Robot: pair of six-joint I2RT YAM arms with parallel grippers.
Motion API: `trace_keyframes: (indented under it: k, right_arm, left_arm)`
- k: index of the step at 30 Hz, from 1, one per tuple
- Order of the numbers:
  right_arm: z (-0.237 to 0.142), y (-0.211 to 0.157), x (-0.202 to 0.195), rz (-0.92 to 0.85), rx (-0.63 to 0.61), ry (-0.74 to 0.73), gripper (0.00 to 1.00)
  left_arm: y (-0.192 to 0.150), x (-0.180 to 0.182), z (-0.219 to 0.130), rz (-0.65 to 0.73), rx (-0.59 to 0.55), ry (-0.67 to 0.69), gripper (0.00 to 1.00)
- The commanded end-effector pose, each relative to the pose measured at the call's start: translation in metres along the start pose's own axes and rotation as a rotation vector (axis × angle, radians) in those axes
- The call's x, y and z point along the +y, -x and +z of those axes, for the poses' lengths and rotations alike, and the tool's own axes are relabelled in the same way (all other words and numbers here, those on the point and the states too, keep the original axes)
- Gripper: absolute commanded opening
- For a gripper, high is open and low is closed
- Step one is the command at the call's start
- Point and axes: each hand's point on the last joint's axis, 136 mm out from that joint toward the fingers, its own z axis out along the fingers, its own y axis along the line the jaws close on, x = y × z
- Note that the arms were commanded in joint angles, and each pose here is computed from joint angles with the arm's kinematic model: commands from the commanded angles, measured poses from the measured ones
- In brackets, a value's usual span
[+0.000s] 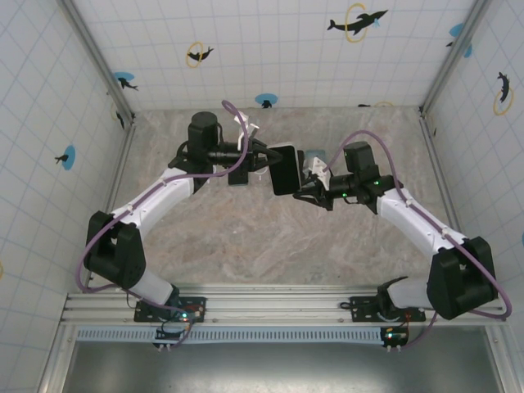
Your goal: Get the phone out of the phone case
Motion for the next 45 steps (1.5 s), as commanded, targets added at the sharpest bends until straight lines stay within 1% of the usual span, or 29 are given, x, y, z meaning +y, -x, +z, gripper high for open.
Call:
trace_keyframes:
  k: [1,6,12,15,18,23,27,28,37,45]
  right_arm:
    - [0.001,0.016,-0.002,-0.038,-0.029,0.012,0.23]
    - [0.002,0.019,-0.008,-0.064,-0.032,-0.007,0.15]
    - [0.001,0.026,-0.019,-0.121,-0.035,-0.055,0.12]
    - [-0.002,0.033,-0.031,-0.18,-0.041,-0.131,0.12]
    - [-0.006,0.045,-0.043,-0.238,-0.064,-0.202,0.11]
    - [-0.012,0.065,-0.058,-0.323,-0.094,-0.282,0.11]
    - [-0.012,0.072,-0.064,-0.413,-0.055,-0.321,0.11]
    - [-0.012,0.073,-0.065,-0.427,-0.051,-0.329,0.11]
    - [-0.019,0.085,-0.072,-0.557,-0.038,-0.452,0.11]
    - [-0.02,0.094,-0.068,-0.539,-0.094,-0.45,0.12]
  left_arm:
    - [0.013,-0.018,-0.007,0.077,-0.02,-0.038,0.09]
    - [0.009,-0.02,-0.006,0.034,-0.007,-0.066,0.05]
    - [0.004,-0.027,-0.007,0.003,0.01,-0.093,0.04]
    - [0.0,-0.03,-0.008,-0.032,0.02,-0.116,0.0]
    - [-0.004,-0.036,-0.008,-0.056,0.029,-0.138,0.0]
    - [-0.011,-0.043,-0.006,-0.098,0.045,-0.154,0.0]
    - [-0.013,-0.05,-0.002,-0.098,0.055,-0.182,0.0]
    - [-0.014,-0.051,-0.002,-0.13,0.059,-0.183,0.0]
    - [-0.014,-0.055,-0.002,-0.154,0.065,-0.206,0.0]
    - [-0.017,-0.052,0.0,-0.168,0.07,-0.212,0.0]
